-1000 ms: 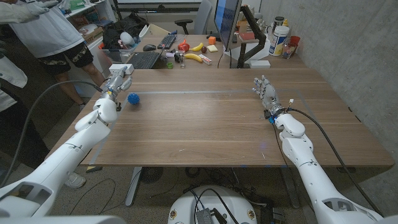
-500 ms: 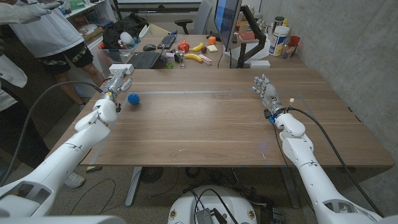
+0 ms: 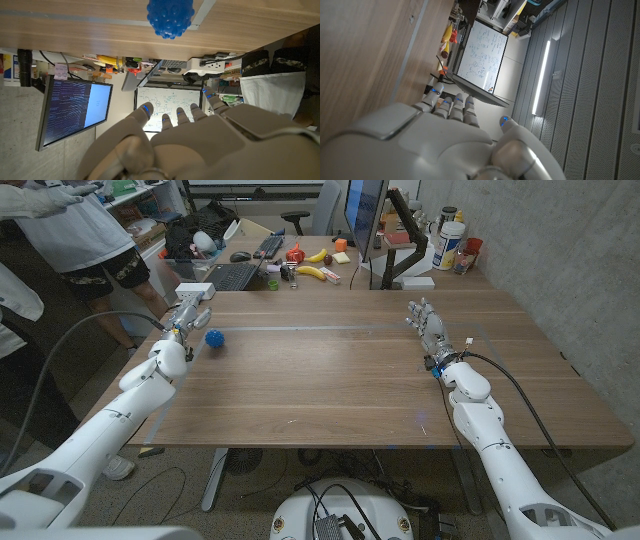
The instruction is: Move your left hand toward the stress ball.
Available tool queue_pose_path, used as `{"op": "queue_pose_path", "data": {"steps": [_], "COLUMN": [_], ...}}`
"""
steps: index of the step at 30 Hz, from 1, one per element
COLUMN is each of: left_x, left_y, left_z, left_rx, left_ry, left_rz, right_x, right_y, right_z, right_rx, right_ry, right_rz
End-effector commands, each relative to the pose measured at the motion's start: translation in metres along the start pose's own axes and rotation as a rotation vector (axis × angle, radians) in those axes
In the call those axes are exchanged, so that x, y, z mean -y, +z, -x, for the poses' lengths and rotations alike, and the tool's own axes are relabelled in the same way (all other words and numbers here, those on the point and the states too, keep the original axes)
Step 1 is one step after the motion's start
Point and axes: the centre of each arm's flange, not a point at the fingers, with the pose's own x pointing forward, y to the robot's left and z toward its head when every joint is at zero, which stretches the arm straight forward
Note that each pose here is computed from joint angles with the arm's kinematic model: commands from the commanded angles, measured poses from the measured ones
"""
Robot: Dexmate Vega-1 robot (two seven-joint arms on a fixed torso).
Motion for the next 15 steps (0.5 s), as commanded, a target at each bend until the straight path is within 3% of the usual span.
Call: {"op": "queue_pose_path", "data": {"steps": [1, 15], "left_x": [0.0018, 0.0052], "left_y": [0.0002, -0.0037], "left_z": [-0.0023, -0.0029], "left_rx": [0.002, -0.010], "left_ry": [-0.007, -0.026], "left_rz": [-0.003, -0.008], "right_x": [-0.0021, 0.0028], "right_y": [0.0105, 0.0171], "right_z": [0.0057, 0.0150], "right_rx": [0.029, 0.056], "right_ry": [0.004, -0.017], "right_rz": [0.012, 0.010]}}
